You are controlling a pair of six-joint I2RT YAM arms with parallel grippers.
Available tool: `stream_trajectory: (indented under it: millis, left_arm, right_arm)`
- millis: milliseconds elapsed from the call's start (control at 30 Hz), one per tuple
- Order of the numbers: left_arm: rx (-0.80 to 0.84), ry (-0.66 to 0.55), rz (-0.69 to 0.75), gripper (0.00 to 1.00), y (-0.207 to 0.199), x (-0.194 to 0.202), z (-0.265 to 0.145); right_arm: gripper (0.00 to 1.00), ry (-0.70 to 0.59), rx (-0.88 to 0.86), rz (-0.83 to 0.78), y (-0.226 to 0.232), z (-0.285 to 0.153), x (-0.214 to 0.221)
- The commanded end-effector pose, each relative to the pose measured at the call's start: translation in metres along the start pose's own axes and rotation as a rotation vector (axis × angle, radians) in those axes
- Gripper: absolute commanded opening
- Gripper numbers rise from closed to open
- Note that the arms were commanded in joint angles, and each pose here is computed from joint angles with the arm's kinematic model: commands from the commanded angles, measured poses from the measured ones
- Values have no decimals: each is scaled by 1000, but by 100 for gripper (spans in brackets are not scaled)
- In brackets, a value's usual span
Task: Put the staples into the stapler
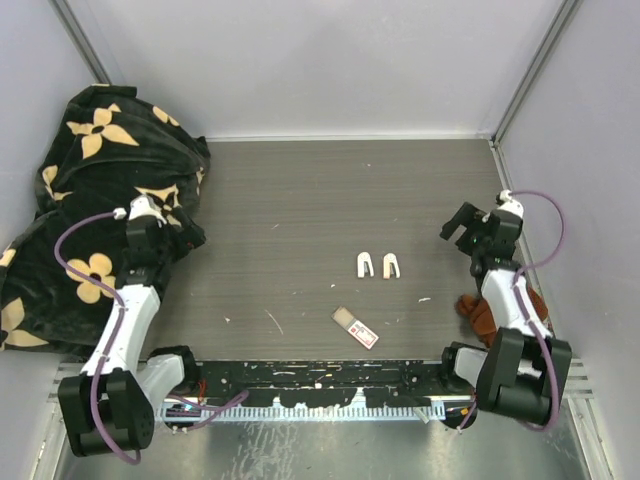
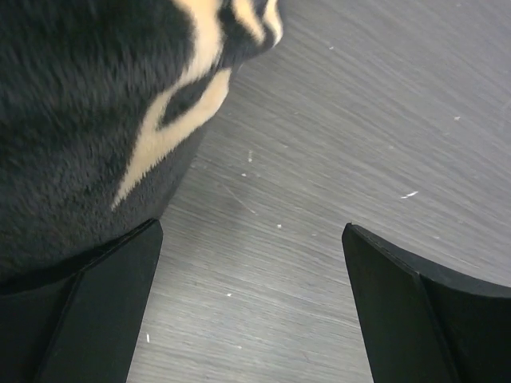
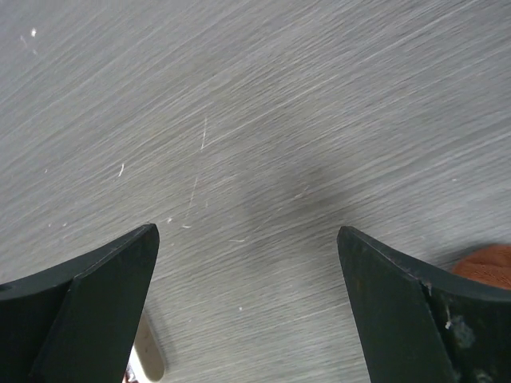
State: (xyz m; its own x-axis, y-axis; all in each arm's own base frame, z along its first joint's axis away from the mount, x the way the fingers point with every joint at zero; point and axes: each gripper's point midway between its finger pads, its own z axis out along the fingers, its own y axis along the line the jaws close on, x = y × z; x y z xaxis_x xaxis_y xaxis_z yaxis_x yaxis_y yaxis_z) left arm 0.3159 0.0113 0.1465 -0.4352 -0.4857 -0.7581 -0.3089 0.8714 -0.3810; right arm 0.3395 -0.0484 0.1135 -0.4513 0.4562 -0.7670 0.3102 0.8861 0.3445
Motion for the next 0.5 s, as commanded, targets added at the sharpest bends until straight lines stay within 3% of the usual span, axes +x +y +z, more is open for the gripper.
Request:
stream_trajectory:
  millis: [0, 100, 233, 467]
  left_arm:
    - [-21, -281, 6, 98, 17, -28, 17]
    - [-11, -363, 66, 98, 25, -23, 28]
    - [-45, -361, 97, 98, 32, -21, 49]
    - [-112, -350, 159, 98, 44, -20, 71]
  right_arm:
    - [100, -357, 14, 24, -5, -17, -50]
    - [100, -554, 78, 32, -27, -30, -56]
    - [100, -687, 108, -11, -43, -34, -48]
    - [97, -680, 92, -44, -41, -26, -42]
